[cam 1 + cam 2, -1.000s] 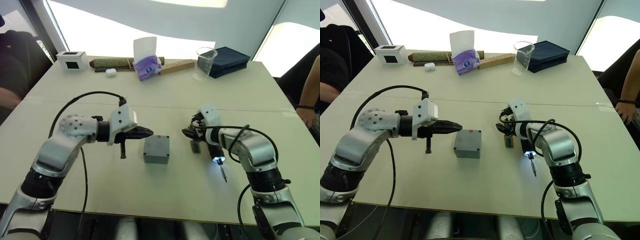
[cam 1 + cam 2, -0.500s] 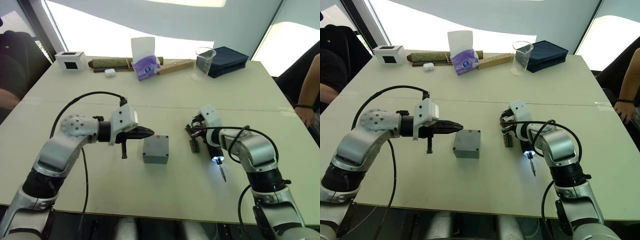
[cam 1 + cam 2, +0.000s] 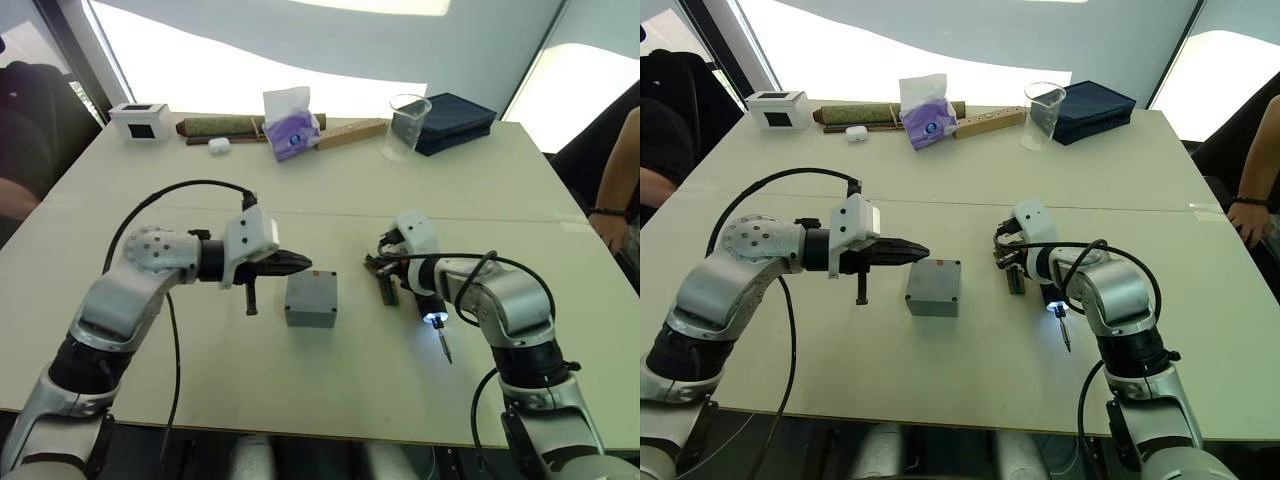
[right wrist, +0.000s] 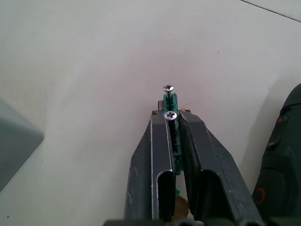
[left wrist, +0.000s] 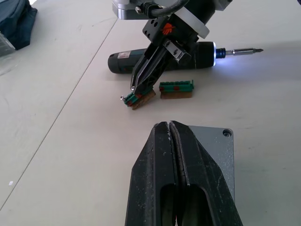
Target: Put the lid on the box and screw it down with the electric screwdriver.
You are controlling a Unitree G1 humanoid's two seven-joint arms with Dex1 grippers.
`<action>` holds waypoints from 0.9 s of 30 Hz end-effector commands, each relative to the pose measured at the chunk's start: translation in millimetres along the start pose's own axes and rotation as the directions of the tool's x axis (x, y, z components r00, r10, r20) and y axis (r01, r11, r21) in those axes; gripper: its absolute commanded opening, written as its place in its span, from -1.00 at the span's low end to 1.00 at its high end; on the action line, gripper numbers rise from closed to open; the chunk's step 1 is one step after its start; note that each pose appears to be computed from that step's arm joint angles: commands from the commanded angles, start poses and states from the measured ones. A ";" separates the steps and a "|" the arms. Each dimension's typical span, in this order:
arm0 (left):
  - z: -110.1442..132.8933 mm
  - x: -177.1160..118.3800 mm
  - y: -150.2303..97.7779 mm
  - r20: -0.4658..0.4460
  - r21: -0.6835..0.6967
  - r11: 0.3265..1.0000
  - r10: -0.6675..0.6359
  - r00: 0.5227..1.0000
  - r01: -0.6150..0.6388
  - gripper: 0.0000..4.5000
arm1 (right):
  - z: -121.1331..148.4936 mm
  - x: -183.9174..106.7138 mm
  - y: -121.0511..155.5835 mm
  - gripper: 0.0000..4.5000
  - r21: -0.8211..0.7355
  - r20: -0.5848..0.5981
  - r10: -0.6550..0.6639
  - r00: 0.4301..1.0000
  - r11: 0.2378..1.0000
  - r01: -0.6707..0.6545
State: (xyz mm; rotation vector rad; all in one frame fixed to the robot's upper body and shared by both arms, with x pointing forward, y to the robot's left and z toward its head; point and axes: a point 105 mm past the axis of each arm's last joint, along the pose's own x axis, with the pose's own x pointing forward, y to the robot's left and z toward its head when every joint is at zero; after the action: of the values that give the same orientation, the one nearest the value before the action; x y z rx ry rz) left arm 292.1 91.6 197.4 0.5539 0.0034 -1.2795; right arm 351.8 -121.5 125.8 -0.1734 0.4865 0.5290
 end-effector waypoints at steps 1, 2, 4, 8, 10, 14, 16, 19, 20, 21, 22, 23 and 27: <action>9.2 -1.2 1.8 0.020 0.042 0.999 0.009 1.000 -0.010 -1.00 | 4.1 2.8 11.3 -0.98 -0.026 0.023 0.027 0.999 0.999 -0.026; 9.0 -1.4 1.8 0.020 0.042 0.999 0.010 1.000 -0.011 -1.00 | 3.0 3.4 12.1 -0.98 -0.031 0.019 0.029 0.999 0.999 -0.029; 9.1 -1.7 1.8 0.020 0.043 0.999 0.013 1.000 -0.014 -1.00 | 0.3 3.8 11.3 -0.98 -0.050 0.011 0.024 1.000 0.998 -0.023; 9.5 -1.6 1.5 0.020 0.044 0.999 0.016 1.000 -0.017 -1.00 | -4.3 2.5 7.1 -0.98 -0.062 0.004 0.015 1.000 0.998 -0.014; 9.8 -1.2 1.7 0.021 0.045 0.999 0.018 1.000 -0.019 -1.00 | -5.6 1.1 4.2 -0.98 -0.063 0.006 0.009 1.000 0.998 -0.009; 10.0 -0.8 2.2 0.024 0.047 0.999 0.020 1.000 -0.021 -1.00 | -5.1 -0.1 3.2 -0.98 -0.062 0.035 0.010 0.999 0.998 -0.008; 10.2 -0.5 2.8 0.025 0.048 0.999 0.020 0.999 -0.021 -1.00 | -0.9 -0.4 7.1 -0.98 -0.045 0.083 0.032 0.996 0.999 -0.028; 10.6 -0.4 3.5 0.028 0.050 0.999 0.019 0.999 -0.020 -1.00 | 5.5 -3.6 12.6 -0.98 -0.025 0.171 0.061 0.983 0.998 -0.058; 10.6 -0.3 3.7 0.029 0.051 0.998 0.019 0.999 -0.020 -1.00 | 4.5 -4.4 12.7 -0.98 -0.018 0.183 0.062 0.981 0.998 -0.059; 10.6 -0.3 3.8 0.029 0.052 0.998 0.019 0.999 -0.021 -1.00 | 3.3 -4.9 12.5 -0.98 -0.015 0.190 0.060 0.980 0.998 -0.059; 10.6 -0.2 4.1 0.029 0.051 0.998 0.020 0.999 -0.021 -1.00 | 2.8 -5.5 12.6 -0.98 -0.004 0.207 0.060 0.976 0.998 -0.060; 10.7 0.0 4.0 0.030 0.052 0.998 0.021 0.999 -0.022 -1.00 | 3.1 -6.4 12.7 -0.98 0.002 0.227 0.060 0.972 0.998 -0.062; 10.8 0.6 2.8 0.032 0.049 0.999 0.021 0.999 -0.022 -1.00 | 1.1 -6.9 12.9 -0.98 0.022 0.257 0.052 0.965 0.998 -0.059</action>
State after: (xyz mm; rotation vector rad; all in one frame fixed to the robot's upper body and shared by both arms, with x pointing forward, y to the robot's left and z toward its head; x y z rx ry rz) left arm 293.0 90.0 198.6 0.5528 -0.0130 -1.2740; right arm 340.5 -115.3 113.5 -0.0781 0.3255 0.5837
